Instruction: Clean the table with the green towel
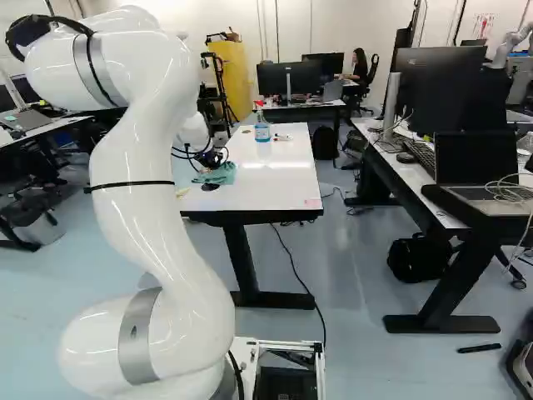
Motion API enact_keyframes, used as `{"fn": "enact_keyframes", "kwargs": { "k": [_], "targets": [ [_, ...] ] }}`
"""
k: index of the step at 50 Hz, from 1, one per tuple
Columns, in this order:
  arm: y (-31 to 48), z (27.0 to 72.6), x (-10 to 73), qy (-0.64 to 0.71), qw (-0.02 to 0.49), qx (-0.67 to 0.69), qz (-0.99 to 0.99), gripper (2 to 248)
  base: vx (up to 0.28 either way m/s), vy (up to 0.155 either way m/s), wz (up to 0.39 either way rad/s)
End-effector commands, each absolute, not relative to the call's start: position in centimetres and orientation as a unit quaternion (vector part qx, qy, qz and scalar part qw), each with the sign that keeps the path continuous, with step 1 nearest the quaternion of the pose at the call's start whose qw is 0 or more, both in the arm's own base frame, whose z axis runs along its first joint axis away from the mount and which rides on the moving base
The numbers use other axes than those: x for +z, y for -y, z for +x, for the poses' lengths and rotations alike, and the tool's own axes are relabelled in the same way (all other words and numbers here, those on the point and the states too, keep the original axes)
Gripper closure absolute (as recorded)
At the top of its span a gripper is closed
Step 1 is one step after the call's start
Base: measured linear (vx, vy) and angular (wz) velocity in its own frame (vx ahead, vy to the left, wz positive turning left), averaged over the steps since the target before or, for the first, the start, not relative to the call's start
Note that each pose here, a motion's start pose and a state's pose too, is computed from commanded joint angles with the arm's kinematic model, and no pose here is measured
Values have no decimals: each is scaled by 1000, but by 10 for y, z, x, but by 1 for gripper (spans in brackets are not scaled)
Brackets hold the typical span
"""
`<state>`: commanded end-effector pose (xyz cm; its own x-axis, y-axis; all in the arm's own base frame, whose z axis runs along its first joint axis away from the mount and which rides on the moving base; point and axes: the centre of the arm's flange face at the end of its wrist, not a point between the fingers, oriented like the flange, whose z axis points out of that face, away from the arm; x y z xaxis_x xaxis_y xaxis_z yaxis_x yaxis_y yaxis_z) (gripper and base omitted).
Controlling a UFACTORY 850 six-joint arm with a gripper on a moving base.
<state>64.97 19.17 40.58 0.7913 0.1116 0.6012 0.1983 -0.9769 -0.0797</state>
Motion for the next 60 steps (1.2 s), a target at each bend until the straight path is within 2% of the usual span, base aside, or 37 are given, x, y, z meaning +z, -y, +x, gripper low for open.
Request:
{"fn": "enact_keyframes", "kwargs": {
  "k": [27,60],
  "targets": [
    [-205,692,401,82,74,-332,-937,229,0,0,0],
    [-164,728,397,51,64,-347,-934,229,0,0,0]
  ]
}}
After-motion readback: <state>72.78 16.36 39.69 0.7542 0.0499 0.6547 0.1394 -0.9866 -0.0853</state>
